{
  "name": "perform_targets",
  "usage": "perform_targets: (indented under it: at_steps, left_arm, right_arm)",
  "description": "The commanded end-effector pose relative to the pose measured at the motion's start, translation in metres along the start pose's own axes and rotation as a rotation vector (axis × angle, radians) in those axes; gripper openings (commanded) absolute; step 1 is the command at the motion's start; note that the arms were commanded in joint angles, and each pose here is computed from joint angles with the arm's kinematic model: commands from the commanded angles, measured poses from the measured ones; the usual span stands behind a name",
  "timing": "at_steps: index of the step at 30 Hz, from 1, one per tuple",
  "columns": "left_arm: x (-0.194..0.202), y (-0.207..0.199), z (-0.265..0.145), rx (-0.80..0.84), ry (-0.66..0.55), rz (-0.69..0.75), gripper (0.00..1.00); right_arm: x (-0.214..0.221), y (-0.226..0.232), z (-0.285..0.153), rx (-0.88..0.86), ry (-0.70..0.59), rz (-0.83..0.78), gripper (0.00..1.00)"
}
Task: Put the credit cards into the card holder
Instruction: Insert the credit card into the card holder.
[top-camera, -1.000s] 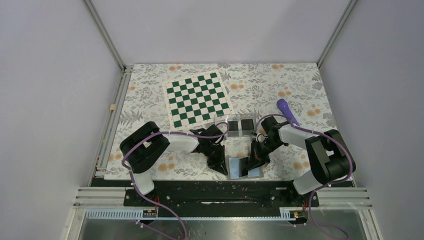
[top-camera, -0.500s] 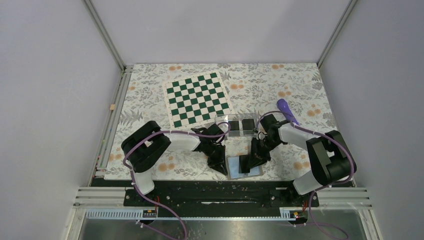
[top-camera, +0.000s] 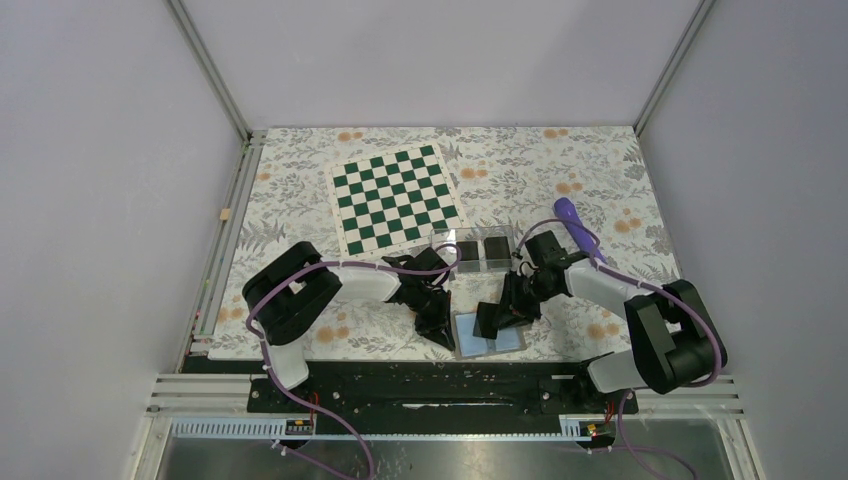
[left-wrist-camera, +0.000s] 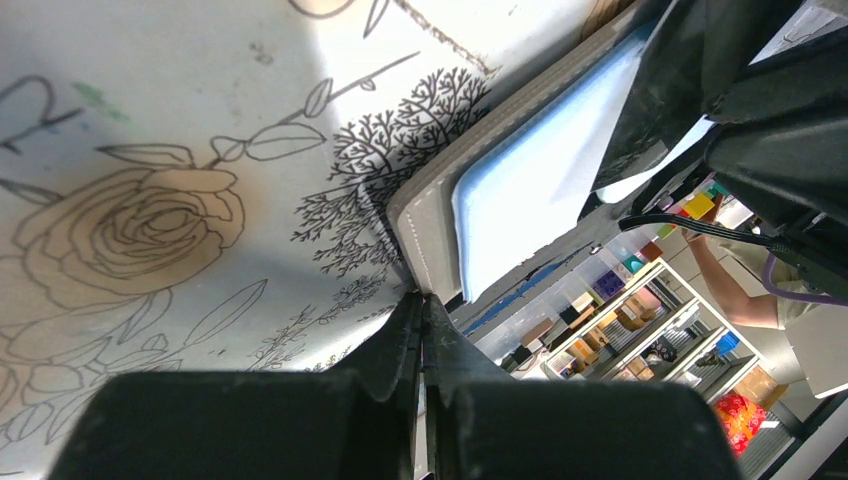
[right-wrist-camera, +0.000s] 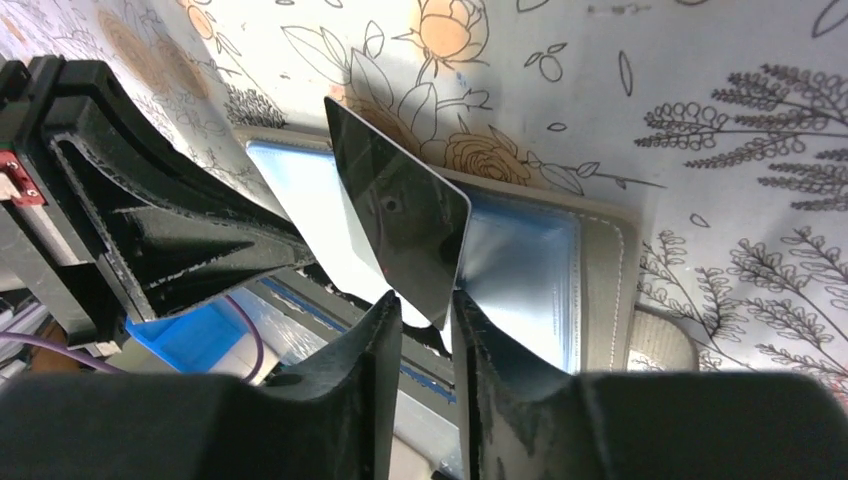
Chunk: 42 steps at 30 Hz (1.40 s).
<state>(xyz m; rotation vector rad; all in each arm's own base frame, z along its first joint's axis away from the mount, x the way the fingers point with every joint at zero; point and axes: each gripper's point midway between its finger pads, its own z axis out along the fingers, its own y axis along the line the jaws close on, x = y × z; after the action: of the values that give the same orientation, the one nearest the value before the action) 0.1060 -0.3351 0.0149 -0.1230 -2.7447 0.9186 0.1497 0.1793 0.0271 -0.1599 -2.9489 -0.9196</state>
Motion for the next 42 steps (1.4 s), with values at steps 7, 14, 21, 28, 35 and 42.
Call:
perform_targets:
  at_steps: [7,14,21,28,35,42]
  left_arm:
    - [-0.007,0.046,0.010,-0.183,-0.048,-0.007,0.00]
    - [-0.013,0.044,-0.009,-0.219,-0.100,0.030,0.00]
    - [-0.026,0.018,-0.052,-0.256,-0.229,0.126,0.19]
    - [-0.048,-0.046,-0.074,-0.091,-0.317,0.226,0.21]
    - [-0.082,-0.074,-0.038,0.027,-0.303,0.202,0.21]
    - [-0.102,-0.062,0.002,0.056,-0.282,0.136,0.22]
  right_arm:
    - [0.003,-0.001,0.006,-0.043,-0.049,0.002,0.19]
    - [0.001,-0.019,-0.001,0.068,-0.113,0.032,0.49]
    - [-0.010,-0.012,0.000,0.054,-0.132,0.041,0.58]
    - [-0.011,-0.012,0.006,0.040,-0.131,0.066,0.58]
    - [-0.011,-0.016,0.010,0.045,-0.125,0.084,0.56]
    - [-0.012,-0.016,0.016,0.022,-0.123,0.115,0.56]
